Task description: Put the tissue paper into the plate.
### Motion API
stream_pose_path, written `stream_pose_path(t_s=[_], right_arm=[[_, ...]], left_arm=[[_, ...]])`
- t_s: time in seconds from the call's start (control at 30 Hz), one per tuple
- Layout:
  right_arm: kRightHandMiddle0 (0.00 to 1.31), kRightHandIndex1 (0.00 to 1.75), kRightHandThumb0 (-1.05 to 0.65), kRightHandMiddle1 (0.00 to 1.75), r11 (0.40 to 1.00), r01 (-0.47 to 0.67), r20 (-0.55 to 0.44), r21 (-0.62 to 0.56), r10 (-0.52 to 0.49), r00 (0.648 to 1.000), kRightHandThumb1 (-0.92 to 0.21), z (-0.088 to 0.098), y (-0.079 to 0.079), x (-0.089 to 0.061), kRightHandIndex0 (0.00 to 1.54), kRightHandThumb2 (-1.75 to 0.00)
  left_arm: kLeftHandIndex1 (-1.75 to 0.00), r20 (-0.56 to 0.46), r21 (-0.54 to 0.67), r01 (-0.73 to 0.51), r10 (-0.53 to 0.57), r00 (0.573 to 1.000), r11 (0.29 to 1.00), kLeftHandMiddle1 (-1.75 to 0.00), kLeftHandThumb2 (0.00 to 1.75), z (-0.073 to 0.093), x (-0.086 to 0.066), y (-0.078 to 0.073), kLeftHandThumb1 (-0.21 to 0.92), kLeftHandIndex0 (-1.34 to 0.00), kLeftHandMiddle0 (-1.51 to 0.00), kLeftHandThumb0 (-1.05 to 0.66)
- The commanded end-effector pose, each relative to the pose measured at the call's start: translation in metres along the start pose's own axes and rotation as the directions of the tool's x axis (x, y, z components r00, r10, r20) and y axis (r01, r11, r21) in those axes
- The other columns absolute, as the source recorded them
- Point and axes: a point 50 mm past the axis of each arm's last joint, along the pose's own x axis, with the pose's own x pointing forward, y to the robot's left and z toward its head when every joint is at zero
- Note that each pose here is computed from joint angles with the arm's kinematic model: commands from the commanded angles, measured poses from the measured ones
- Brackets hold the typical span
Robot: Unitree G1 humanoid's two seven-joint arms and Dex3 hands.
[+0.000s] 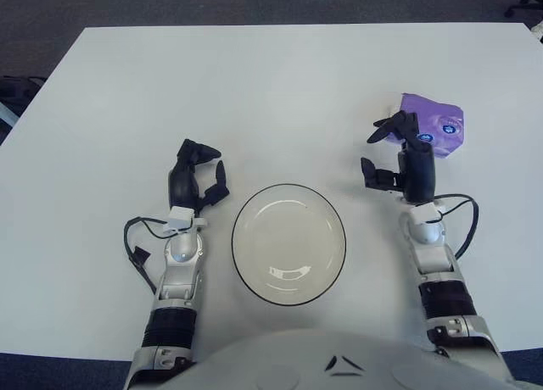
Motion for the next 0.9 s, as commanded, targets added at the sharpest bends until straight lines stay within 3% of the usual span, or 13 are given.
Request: stream_pose_path(t_s=[0.0, 0.13, 0.17, 0.2, 0.33, 0.4, 0.53, 0.63, 0.73, 0.87], right_arm=[[0.21, 1.29, -0.35, 1.75, 0.998, 0.004, 0.043, -0.056, -0.001, 0.999, -0.88, -0.002, -0.013, 0.004, 0.33, -0.59], [0.19, 1.2, -0.35, 1.75, 0.998, 0.003, 0.069, -0.068, 0.001, 0.998, -0.91, -0.002, -0.024, 0.011, 0.16, -0.54], [0.15, 1.17, -0.42, 1.67, 0.997, 0.005, 0.067, -0.073, 0.0, 0.998, -0.86, -0.002, -0.026, 0.012, 0.13, -0.6], [0.08, 1.09, -0.54, 1.5, 0.997, 0.009, 0.061, -0.083, -0.004, 0.998, -0.73, -0.002, -0.029, 0.013, 0.06, -0.79], [0.02, 0.84, -0.71, 1.19, 0.979, 0.032, 0.03, -0.199, -0.026, 0.999, -0.61, -0.004, -0.051, 0.02, 0.02, -0.88], [0.01, 0.62, -0.79, 0.92, 0.958, 0.037, 0.028, -0.285, -0.03, 0.999, -0.63, -0.005, -0.061, 0.029, 0.01, -0.83], [0.0, 0.39, -0.9, 0.58, 0.9, 0.048, 0.056, -0.434, -0.026, 0.998, -0.72, -0.006, -0.073, 0.047, 0.0, -0.7], [0.0, 0.13, -1.0, 0.2, 0.858, 0.047, 0.062, -0.511, -0.017, 0.998, -0.78, -0.007, -0.083, 0.055, 0.0, -0.61], [0.0, 0.05, -1.03, 0.08, 0.786, 0.015, -0.01, -0.618, -0.026, 1.0, -0.78, -0.014, -0.106, 0.071, 0.0, -0.58], [0.0, 0.01, -1.04, 0.02, 0.711, -0.032, -0.061, -0.702, -0.014, 0.998, -0.79, -0.021, -0.109, 0.08, 0.0, -0.52]], left_arm=[[-1.75, -0.228, 0.029, 0.014, -0.006, 0.974, 0.999, -1.75, 1.07, -0.043, -0.032, -0.003, 0.52, -0.45, -0.75, -0.42], [-1.75, -0.225, 0.026, 0.015, -0.009, 0.974, 1.0, -1.75, 1.06, -0.044, -0.032, -0.003, 0.53, -0.44, -0.76, -0.41], [-1.75, -0.225, 0.026, 0.015, -0.008, 0.974, 1.0, -1.75, 1.06, -0.044, -0.032, -0.003, 0.53, -0.44, -0.76, -0.41], [-1.75, -0.224, 0.026, 0.014, -0.008, 0.975, 1.0, -1.75, 1.06, -0.044, -0.032, -0.003, 0.53, -0.44, -0.77, -0.41], [-1.75, -0.225, 0.027, 0.01, -0.004, 0.974, 1.0, -1.75, 1.05, -0.044, -0.032, -0.004, 0.53, -0.44, -0.78, -0.41], [-1.75, -0.227, 0.026, 0.009, -0.002, 0.974, 1.0, -1.75, 1.05, -0.044, -0.032, -0.005, 0.53, -0.44, -0.78, -0.41], [-1.75, -0.229, 0.025, 0.009, -0.002, 0.973, 1.0, -1.75, 1.05, -0.044, -0.032, -0.005, 0.53, -0.44, -0.76, -0.41], [-1.75, -0.229, 0.025, 0.008, -0.002, 0.973, 1.0, -1.75, 1.05, -0.044, -0.033, -0.005, 0.53, -0.44, -0.73, -0.41], [-1.75, -0.227, 0.026, 0.004, 0.002, 0.974, 1.0, -1.75, 1.06, -0.044, -0.033, -0.005, 0.53, -0.44, -0.72, -0.41], [-1.75, -0.224, 0.026, 0.0, 0.006, 0.975, 1.0, -1.75, 1.06, -0.043, -0.033, -0.005, 0.53, -0.44, -0.72, -0.41]])
